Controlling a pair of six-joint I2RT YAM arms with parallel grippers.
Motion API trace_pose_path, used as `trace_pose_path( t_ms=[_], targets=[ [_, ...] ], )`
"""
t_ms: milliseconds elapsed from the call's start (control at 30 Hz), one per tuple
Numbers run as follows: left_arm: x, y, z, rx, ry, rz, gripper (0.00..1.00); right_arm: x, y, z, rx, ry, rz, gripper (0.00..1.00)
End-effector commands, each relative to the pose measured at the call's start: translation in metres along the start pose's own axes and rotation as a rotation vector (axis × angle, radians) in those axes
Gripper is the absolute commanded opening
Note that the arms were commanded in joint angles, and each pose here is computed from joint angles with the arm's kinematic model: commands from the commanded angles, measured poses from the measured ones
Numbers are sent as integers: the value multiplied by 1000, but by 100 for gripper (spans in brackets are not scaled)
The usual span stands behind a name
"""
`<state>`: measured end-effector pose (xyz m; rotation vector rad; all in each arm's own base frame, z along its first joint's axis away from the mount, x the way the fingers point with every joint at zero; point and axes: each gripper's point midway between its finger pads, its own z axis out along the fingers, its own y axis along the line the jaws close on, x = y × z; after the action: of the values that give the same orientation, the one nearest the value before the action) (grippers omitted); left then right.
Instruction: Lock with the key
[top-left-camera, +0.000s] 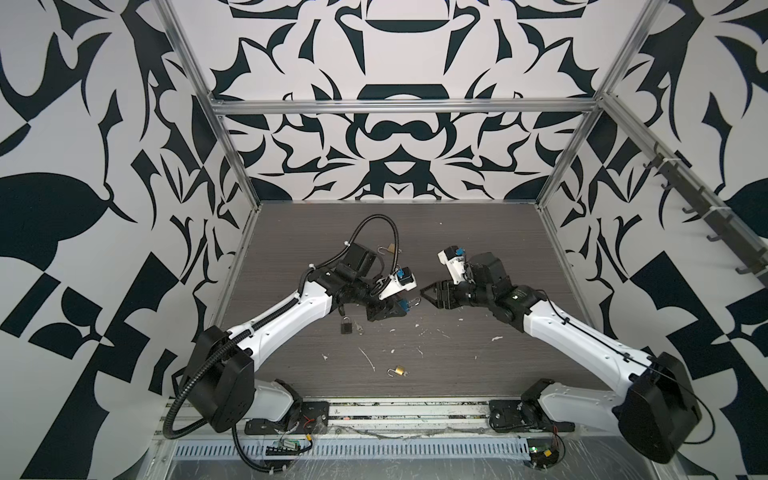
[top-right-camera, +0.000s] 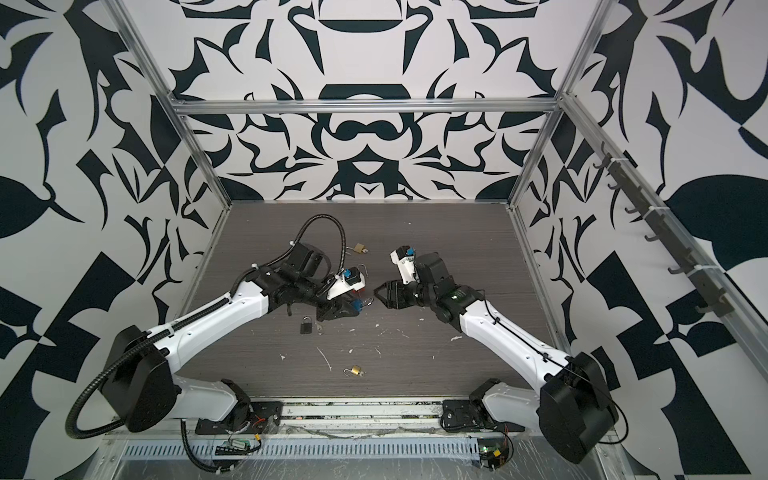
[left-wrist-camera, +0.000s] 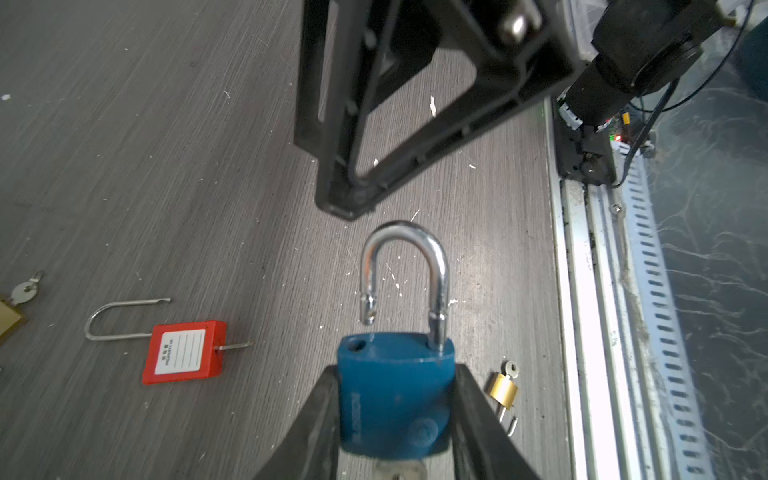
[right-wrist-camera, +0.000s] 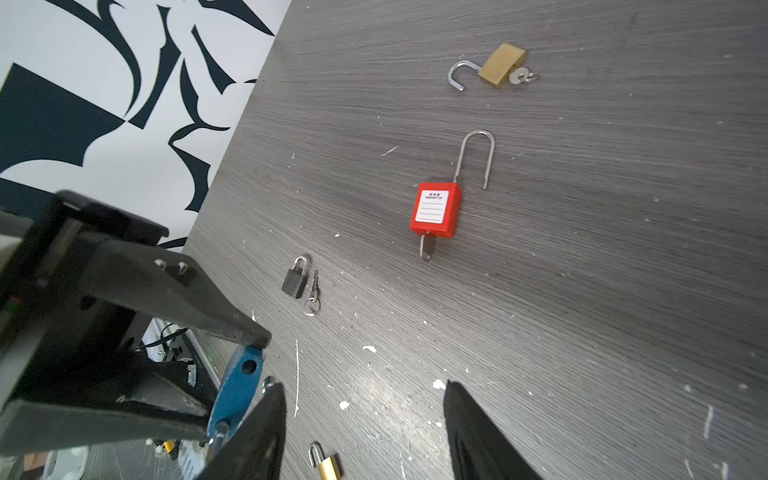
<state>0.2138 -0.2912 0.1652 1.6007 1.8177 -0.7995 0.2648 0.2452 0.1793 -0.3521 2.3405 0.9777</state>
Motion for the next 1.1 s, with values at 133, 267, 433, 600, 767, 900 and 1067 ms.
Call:
trace_pose_path(
  t_ms=[133, 267, 433, 600, 767, 900, 1067],
  targets=[
    [-12, 0, -18, -141, -71, 308, 7, -13, 21, -24, -60, -27, 70, 62],
    [-9, 4, -18, -171, -36, 357, 7, -13, 39, -17, -184, 5, 142, 60],
    [-4, 14, -14, -227, 26, 387, 7, -9, 51, -4, -283, 76, 241, 55],
    [-3, 21, -11, -261, 57, 378, 6, 0, 56, 7, -296, 120, 250, 51],
    [-4, 24, -12, -279, 48, 375, 5, 8, 58, 17, -294, 154, 249, 40],
    [-4, 25, -12, -288, 44, 367, 4, 8, 60, 20, -299, 155, 249, 31],
    [-5, 25, -11, -288, 38, 356, 4, 6, 60, 21, -299, 146, 245, 20]
  ],
)
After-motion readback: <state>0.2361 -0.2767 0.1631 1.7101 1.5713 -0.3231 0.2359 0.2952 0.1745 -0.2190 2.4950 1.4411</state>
